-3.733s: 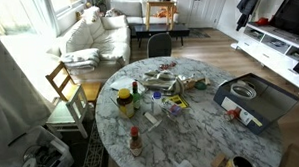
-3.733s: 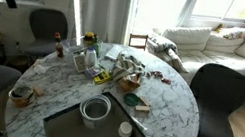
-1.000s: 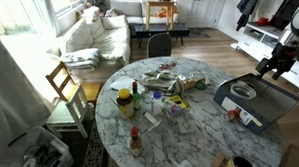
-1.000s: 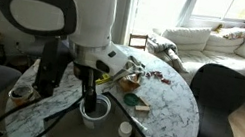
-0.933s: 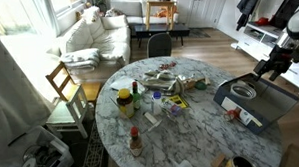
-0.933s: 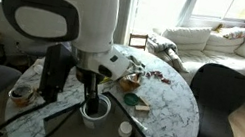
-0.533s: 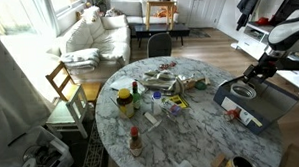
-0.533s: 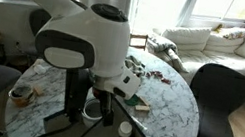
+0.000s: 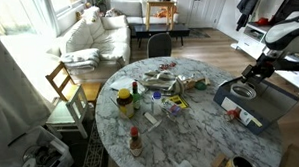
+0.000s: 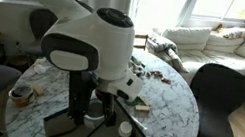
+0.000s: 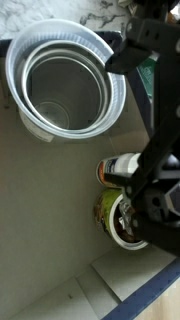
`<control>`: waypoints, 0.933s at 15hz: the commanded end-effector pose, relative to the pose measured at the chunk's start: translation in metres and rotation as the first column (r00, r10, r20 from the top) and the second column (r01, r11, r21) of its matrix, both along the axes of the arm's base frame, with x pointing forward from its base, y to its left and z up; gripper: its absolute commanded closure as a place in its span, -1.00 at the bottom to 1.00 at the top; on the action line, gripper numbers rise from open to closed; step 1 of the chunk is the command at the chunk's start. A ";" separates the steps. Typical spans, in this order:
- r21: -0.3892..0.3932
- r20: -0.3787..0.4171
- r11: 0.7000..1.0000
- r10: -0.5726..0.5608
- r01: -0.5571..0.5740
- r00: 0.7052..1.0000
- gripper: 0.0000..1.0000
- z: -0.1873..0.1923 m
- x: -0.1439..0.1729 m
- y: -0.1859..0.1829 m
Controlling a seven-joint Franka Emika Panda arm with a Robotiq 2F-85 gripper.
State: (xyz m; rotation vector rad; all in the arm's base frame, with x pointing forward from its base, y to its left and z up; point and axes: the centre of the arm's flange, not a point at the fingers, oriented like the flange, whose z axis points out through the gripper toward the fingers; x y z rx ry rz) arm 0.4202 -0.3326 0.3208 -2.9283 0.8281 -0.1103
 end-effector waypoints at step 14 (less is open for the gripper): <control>0.184 0.081 0.978 0.082 -0.096 0.993 0.39 -0.031 -0.024 -0.025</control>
